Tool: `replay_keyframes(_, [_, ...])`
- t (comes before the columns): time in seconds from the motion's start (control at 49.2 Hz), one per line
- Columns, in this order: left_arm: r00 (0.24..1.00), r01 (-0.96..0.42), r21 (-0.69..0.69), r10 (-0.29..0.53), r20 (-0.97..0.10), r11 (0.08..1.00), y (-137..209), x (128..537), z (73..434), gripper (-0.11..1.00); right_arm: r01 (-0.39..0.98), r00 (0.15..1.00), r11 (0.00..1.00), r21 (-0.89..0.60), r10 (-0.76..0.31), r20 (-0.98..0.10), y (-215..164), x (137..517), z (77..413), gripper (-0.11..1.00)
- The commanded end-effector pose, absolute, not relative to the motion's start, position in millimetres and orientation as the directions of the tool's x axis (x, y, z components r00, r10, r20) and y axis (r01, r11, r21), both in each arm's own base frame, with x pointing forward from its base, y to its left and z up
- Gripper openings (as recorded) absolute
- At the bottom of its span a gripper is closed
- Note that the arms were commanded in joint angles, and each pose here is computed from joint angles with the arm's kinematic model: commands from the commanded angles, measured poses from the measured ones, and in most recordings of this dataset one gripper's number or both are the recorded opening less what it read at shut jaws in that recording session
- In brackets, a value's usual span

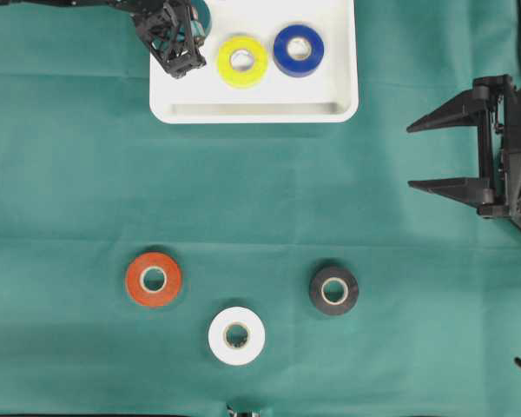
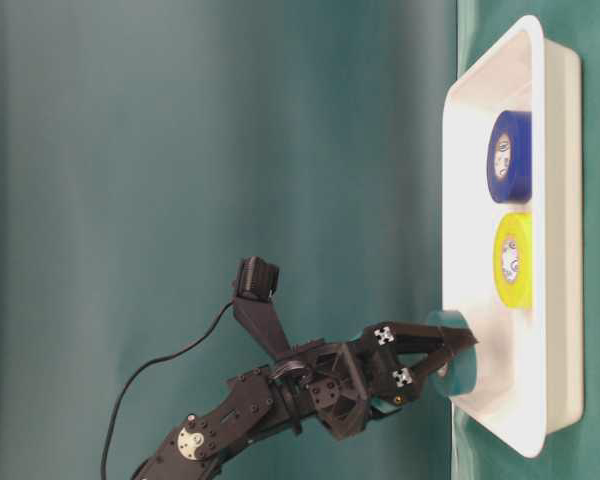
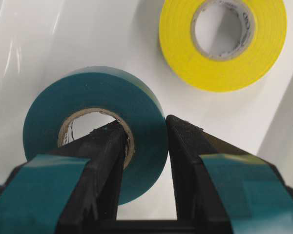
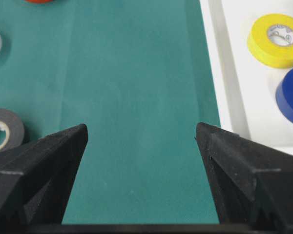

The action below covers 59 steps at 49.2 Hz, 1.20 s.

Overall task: Pick up the tape from a random location and place it into the white case.
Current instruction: 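Lower the teal roll into the tray left of the yellow roll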

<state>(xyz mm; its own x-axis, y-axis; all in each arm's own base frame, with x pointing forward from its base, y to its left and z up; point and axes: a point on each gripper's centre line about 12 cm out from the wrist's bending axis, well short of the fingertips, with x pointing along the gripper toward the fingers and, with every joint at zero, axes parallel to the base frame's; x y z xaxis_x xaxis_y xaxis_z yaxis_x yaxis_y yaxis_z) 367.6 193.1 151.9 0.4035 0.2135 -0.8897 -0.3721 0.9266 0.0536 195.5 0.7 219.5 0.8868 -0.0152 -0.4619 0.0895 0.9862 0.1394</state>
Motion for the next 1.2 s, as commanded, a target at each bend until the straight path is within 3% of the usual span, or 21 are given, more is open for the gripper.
replay_keyframes(0.0, [0.437, -0.375, 0.057, 0.231, -0.869, 0.925, 196.1, 372.3, 160.7, 0.23, 0.085, 0.895, 0.987, 0.138, -0.015, -0.446, 0.6, 199.2, 226.0, 0.87])
replay_keyframes(0.63, [0.433, -0.336, 0.071, 0.221, -0.874, 0.939, 192.5, 376.6, 152.7, 0.24, 0.085, 0.894, 0.987, 0.139, -0.014, -0.447, 0.9, 199.3, 225.7, 0.87])
replay_keyframes(0.67, [0.435, -0.336, 0.072, 0.222, -0.872, 0.939, 192.6, 376.9, 152.9, 0.31, 0.086, 0.894, 0.987, 0.138, -0.015, -0.447, 0.6, 199.3, 225.7, 0.87])
replay_keyframes(0.833, [0.444, -0.340, 0.073, 0.228, -0.866, 0.938, 193.6, 377.3, 153.8, 0.79, 0.085, 0.894, 0.987, 0.139, -0.014, -0.447, 0.9, 199.3, 225.7, 0.87])
replay_keyframes(0.914, [0.444, -0.340, 0.073, 0.228, -0.866, 0.938, 193.6, 377.3, 153.8, 0.95, 0.086, 0.894, 0.987, 0.139, -0.015, -0.447, 0.6, 199.3, 225.7, 0.87])
replay_keyframes(1.178, [0.448, -0.341, 0.072, 0.229, -0.864, 0.937, 193.5, 377.5, 157.1, 0.95, 0.086, 0.895, 0.987, 0.139, -0.015, -0.446, 0.6, 199.6, 226.3, 0.87])
